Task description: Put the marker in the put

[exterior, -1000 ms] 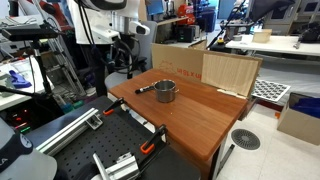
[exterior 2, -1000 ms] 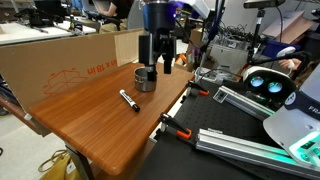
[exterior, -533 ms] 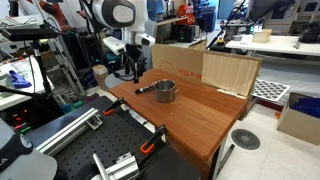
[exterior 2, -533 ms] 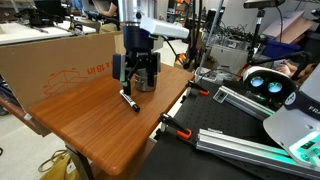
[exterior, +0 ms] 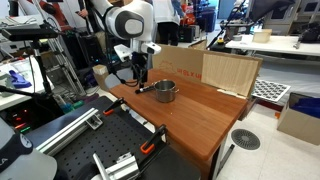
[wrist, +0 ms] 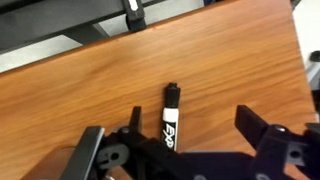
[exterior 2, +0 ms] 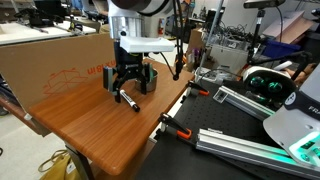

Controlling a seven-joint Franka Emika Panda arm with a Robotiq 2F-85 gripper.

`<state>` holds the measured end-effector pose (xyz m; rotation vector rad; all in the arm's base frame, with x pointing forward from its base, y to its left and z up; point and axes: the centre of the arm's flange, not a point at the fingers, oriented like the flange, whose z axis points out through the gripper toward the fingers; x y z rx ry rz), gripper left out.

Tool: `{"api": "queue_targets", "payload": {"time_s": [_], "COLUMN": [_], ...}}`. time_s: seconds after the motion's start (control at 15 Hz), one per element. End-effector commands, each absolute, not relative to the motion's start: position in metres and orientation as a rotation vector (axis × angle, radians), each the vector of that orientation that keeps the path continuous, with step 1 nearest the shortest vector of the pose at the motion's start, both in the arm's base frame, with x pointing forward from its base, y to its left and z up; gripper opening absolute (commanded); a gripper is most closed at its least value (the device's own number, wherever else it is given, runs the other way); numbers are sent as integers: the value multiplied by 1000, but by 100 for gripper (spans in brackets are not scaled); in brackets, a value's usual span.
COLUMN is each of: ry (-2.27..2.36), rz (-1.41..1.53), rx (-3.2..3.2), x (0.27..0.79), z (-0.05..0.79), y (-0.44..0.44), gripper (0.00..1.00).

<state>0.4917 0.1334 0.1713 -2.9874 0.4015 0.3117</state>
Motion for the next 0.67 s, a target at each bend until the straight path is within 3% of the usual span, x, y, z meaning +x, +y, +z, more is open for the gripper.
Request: {"api": "queue_targets", "payload": {"time_s": [0.0, 0.33, 0.4, 0.47, 0.6], "ry": [489, 530, 524, 511, 492], "rz": [338, 365, 378, 377, 386], "rx": [-3048, -3104, -3113, -3130, -3144], "x": [506, 515, 516, 517, 517], "z": [154, 139, 137, 136, 136], "y": [140, 145, 147, 149, 152], "gripper": [100, 100, 75, 72, 56]}}
